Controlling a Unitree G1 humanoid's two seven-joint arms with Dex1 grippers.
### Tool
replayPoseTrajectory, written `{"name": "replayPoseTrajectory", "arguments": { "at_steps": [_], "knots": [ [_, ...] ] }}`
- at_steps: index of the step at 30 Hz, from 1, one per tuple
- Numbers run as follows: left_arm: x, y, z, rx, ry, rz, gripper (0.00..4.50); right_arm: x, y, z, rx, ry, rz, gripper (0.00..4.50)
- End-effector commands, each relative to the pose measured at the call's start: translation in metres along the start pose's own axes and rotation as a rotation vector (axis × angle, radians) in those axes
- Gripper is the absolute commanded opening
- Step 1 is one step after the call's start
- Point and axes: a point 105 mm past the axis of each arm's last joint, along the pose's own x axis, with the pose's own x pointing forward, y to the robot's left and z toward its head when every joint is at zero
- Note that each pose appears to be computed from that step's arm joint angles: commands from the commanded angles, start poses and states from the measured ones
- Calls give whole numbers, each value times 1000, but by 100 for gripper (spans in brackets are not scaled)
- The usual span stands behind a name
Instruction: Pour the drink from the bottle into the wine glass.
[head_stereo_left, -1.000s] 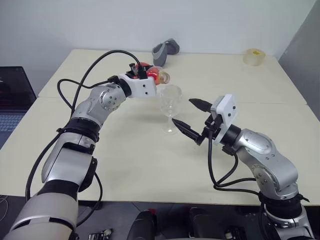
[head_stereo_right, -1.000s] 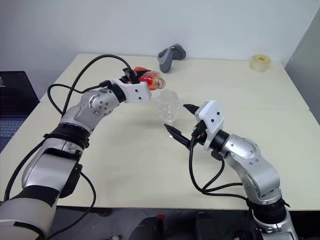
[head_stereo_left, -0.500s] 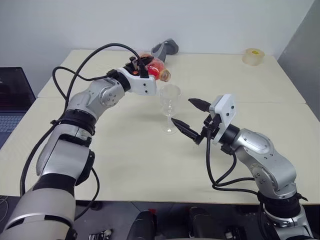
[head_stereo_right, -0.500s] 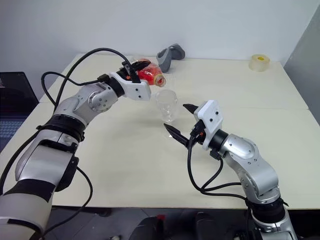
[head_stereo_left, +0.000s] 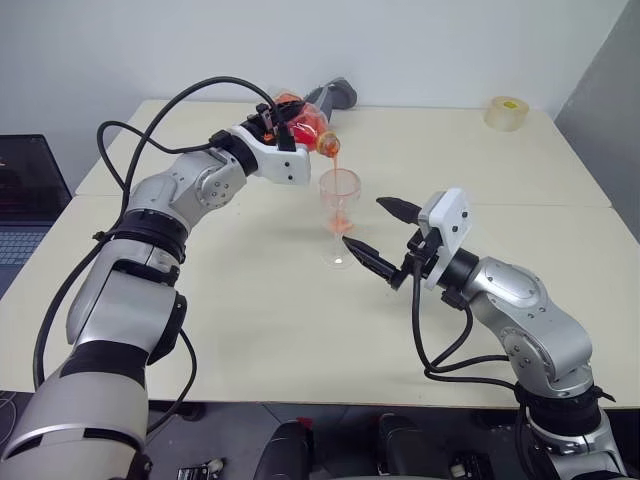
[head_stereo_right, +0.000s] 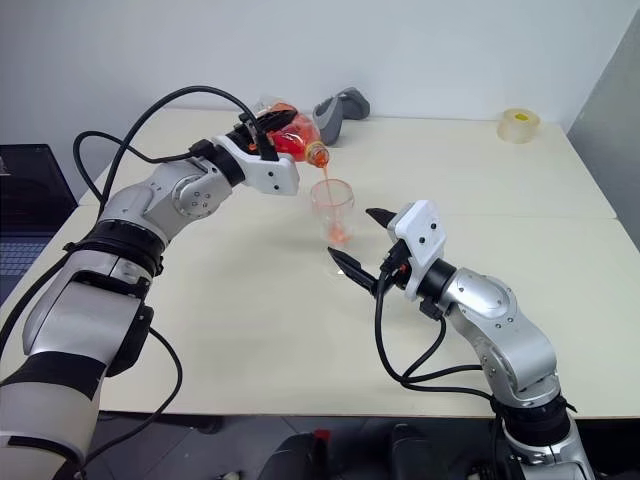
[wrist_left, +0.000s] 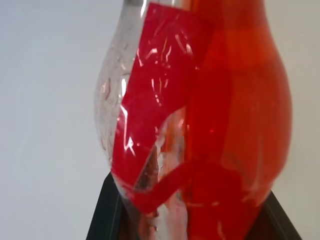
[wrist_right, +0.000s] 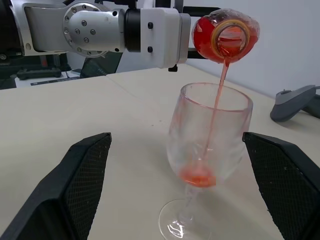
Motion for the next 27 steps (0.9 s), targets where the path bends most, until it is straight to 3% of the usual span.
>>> {"name": "replayPoseTrajectory", "arguments": {
  "at_steps": [1,27],
  "knots": [
    [2,28,2,45,-21,79,116,0,3,12,-27,-44,13,450],
    [1,34,3,91,-36,91,116,1,6,12,-13,-58,16,450]
  ]
}}
